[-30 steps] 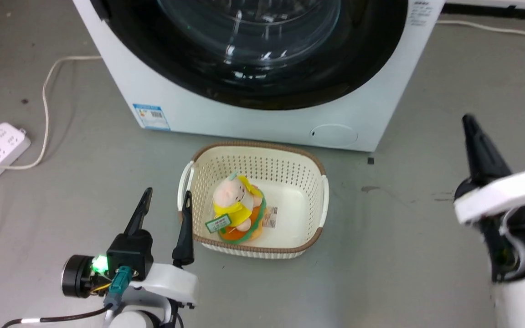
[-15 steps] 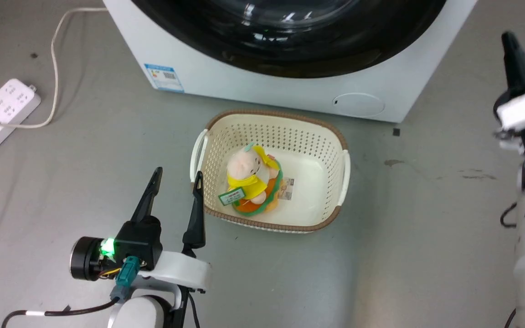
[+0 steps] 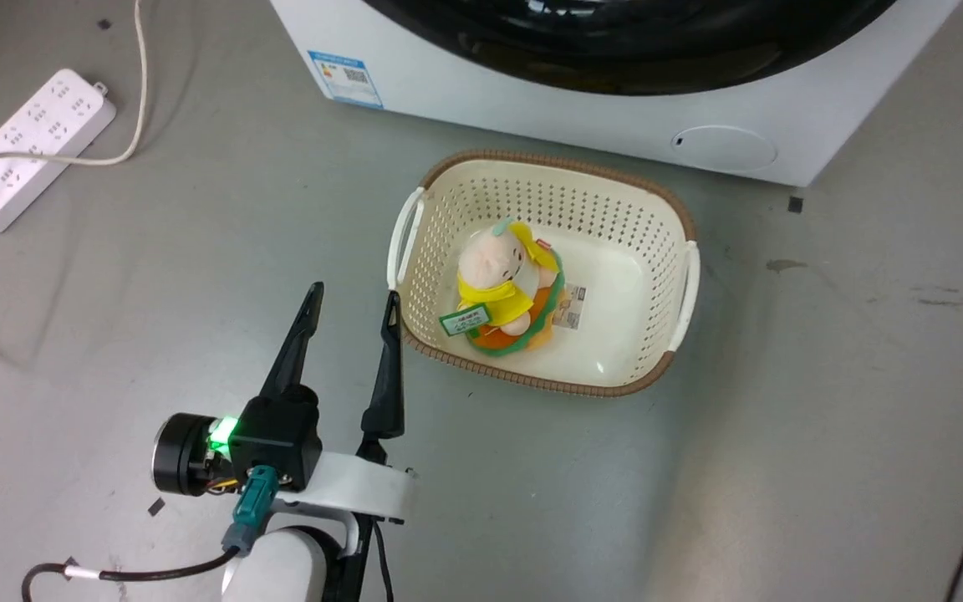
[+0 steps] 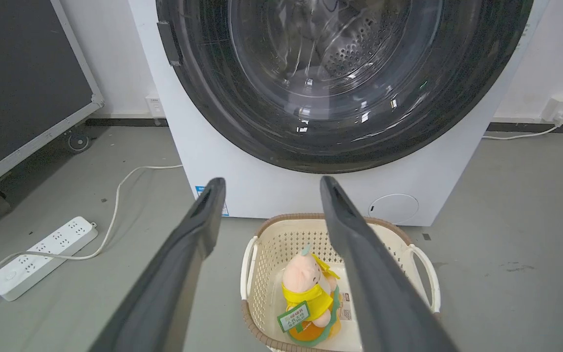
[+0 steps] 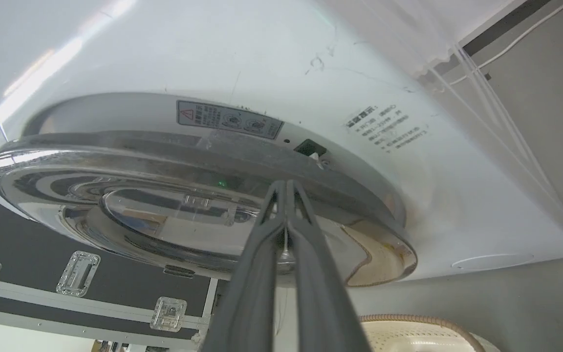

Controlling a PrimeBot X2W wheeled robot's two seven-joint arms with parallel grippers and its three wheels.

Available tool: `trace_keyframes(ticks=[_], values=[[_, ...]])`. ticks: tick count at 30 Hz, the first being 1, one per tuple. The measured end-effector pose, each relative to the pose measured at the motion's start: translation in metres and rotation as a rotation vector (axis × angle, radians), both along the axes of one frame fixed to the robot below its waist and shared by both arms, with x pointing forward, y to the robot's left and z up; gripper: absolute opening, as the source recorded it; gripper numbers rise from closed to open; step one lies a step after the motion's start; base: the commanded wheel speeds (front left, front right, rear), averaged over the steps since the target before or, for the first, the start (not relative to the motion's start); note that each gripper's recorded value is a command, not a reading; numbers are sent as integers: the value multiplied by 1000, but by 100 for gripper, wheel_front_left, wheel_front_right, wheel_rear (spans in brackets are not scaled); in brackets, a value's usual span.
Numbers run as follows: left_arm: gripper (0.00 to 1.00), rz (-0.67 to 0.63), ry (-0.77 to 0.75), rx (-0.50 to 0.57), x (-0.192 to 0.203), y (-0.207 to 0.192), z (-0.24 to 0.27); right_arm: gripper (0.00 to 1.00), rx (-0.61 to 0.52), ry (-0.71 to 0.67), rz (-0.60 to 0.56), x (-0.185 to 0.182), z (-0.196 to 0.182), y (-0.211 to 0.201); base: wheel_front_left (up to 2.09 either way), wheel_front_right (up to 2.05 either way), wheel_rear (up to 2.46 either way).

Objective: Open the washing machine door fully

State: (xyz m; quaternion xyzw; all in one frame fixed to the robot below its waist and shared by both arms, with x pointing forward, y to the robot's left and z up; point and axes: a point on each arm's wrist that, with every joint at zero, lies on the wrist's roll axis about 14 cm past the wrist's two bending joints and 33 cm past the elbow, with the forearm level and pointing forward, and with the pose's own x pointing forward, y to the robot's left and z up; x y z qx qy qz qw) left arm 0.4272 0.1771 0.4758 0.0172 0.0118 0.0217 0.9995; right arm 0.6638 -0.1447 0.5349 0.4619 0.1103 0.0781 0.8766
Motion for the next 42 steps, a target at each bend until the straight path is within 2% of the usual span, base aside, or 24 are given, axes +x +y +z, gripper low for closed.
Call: trace_keyframes(ticks=[15, 17, 24, 33, 41, 42], values=[[100, 40, 14, 14, 8, 11, -14, 0, 126, 118, 114, 48, -7, 20, 0, 0, 0], [100, 56, 14, 27, 11, 17, -17, 0, 206, 138, 145, 65, -5, 29, 0, 0, 0], [100, 64, 6, 22, 11, 17, -16, 0, 258, 192, 211, 66, -11, 39, 0, 0, 0], [100, 52, -56, 17, 3, 12, 7, 0, 349, 294, 293, 28, -14, 54, 0, 0, 0], [100, 47, -69, -3, -22, 7, 18, 0, 328, 356, 360, -27, -22, 69, 0, 0, 0], [100, 40, -74, -9, -29, 5, 21, 0, 317, 374, 387, -46, -26, 77, 0, 0, 0]])
